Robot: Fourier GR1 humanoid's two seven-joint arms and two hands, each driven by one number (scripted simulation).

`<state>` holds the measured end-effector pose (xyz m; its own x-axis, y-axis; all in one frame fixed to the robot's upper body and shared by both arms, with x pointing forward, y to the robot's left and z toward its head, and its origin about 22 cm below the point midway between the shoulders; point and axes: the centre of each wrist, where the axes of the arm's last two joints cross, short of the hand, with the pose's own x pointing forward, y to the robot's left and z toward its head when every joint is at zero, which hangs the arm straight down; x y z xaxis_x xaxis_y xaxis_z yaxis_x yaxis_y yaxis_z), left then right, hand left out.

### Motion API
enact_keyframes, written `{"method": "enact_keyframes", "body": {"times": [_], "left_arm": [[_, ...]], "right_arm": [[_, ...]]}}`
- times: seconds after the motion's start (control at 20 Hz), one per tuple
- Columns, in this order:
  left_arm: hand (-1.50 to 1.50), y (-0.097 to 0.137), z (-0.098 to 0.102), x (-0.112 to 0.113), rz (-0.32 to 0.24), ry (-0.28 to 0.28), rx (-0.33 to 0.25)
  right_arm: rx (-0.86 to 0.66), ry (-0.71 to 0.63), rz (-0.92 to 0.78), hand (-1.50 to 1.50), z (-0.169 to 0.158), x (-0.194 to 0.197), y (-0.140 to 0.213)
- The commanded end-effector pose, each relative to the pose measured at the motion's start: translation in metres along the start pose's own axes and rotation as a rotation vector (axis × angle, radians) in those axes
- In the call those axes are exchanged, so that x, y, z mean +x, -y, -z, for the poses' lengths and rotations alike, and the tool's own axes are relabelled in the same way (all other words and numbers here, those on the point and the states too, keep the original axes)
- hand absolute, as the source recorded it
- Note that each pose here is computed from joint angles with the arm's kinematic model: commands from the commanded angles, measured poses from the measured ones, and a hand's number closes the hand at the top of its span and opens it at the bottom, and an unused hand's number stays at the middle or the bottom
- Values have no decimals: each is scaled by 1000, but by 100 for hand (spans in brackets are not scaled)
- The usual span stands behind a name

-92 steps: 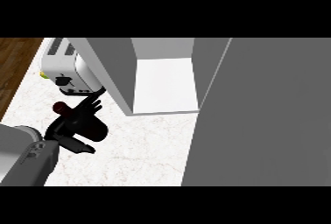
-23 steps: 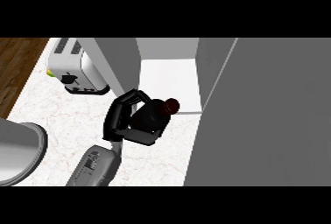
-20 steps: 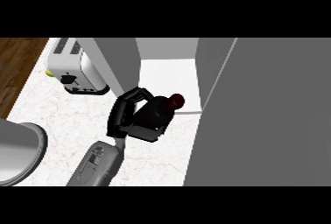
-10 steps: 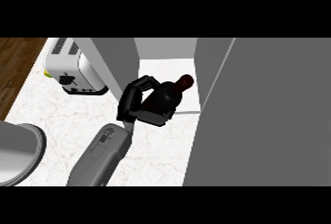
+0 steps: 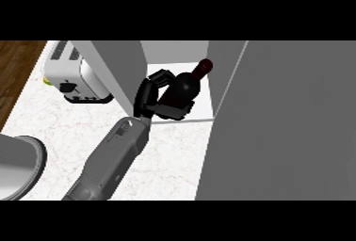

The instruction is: Pick up the wine, place it into the cabinet and close the cabinet

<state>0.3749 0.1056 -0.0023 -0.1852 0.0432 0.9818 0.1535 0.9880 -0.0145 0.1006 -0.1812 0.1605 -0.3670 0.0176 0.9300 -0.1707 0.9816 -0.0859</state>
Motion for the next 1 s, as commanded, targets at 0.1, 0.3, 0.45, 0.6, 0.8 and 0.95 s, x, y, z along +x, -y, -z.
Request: {"method": "enact_keyframes", "body": {"times": [0.1,0.3,0.45,0.6,0.8,0.95], "left_arm": [[150,8,25,9,86,-30,27],[150,6,32,5,155,-82,41],[150,6,39,9,142,-113,90],[150,-2,37,3,103,-135,107],[150,-2,45,8,97,-123,122],[150,-3,47,9,88,-130,170]], "right_arm": [[9,12,135,-150,-22,37,0],[29,30,138,-150,-15,28,-2],[63,42,131,-150,-14,33,1],[37,32,137,-150,-16,31,3],[55,23,124,-150,-15,30,3],[65,26,144,-150,-14,21,0]]}}
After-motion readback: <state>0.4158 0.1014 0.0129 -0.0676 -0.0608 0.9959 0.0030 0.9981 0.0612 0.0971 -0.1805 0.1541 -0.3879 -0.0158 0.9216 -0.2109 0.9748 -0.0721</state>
